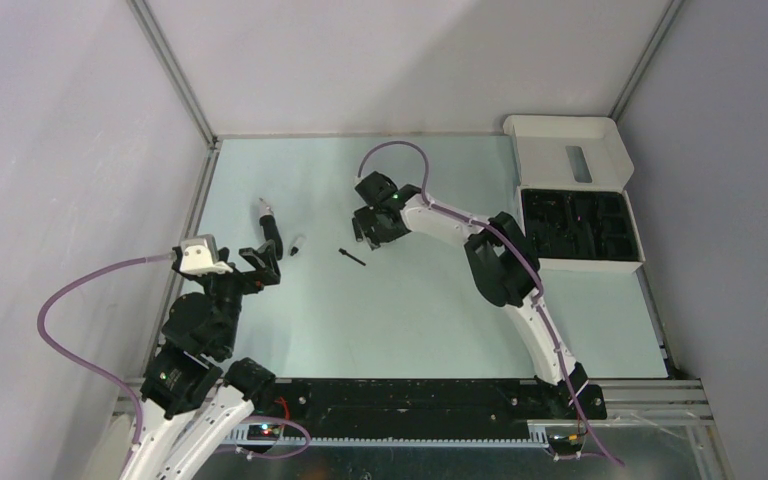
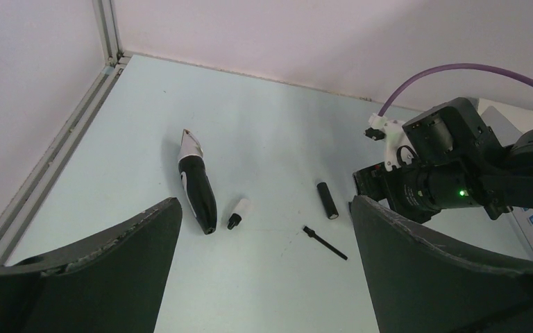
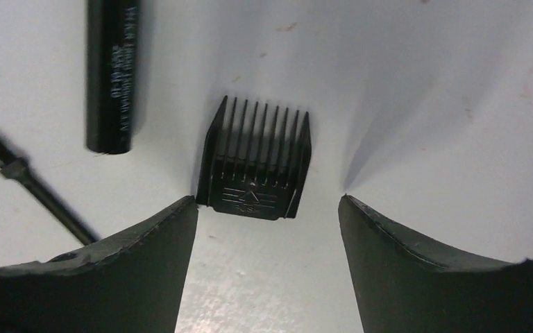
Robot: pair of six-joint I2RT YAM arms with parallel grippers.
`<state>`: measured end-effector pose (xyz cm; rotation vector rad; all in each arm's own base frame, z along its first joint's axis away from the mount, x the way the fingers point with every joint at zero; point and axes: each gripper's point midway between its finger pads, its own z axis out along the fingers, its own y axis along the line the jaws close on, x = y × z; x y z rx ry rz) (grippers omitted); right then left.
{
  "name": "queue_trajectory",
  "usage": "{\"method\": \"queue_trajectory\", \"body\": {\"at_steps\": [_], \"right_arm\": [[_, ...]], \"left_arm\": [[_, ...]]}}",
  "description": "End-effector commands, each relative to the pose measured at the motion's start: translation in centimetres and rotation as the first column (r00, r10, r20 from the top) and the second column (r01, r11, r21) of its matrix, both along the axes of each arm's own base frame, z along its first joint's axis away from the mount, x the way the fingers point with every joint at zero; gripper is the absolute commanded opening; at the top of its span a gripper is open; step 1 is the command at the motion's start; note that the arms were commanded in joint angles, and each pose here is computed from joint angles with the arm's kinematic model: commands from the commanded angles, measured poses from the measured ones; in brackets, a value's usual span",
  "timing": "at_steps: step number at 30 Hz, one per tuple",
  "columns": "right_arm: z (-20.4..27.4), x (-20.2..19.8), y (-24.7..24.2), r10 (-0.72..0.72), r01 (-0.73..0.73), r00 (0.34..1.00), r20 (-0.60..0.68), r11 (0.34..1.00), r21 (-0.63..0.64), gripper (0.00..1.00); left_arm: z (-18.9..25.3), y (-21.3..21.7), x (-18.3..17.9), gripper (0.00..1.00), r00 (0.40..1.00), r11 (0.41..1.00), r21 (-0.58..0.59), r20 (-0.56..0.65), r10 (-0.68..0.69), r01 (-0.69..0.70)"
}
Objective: Sort the hair-cutting tools
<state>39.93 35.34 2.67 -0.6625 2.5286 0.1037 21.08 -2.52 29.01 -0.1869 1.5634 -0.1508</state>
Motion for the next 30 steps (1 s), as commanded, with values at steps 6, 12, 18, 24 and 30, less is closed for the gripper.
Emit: {"method": "queue_trajectory", "body": {"at_steps": [6,12,18,24,30], "right_arm": [[1.5,3.8,-7.8,-0.254,0.265,0.96,0.115,0.96,-0.093,0.79],[2.4,5.1,-12.8,-0.474,0.477,0.876,0.092,0.879,-0.008,0.79],[3.7,5.0,-10.6,-0.441,0.435,0.894,0.078,0.897,0.085,0.79],[4.8,5.0,-6.9,-0.405,0.384,0.91,0.088,0.904,0.19,0.79],[5.8,6.1,-3.9,-0.373,0.337,0.923,0.098,0.903,0.268,0.79]], "left_arm": [[1.1,0.0,0.2,1.0,1.0,1.0,0.006,0.029,-0.001,0.001],[1.0,0.0,0.3,1.0,1.0,1.0,0.009,0.027,-0.001,0.001],[1.1,-0.1,0.3,1.0,1.0,1.0,0.008,0.028,-0.001,0.001],[1.1,0.0,0.3,1.0,1.0,1.0,0.008,0.028,-0.001,0.0],[1.0,0.0,0.3,1.0,1.0,1.0,0.008,0.027,0.0,0.0]]}}
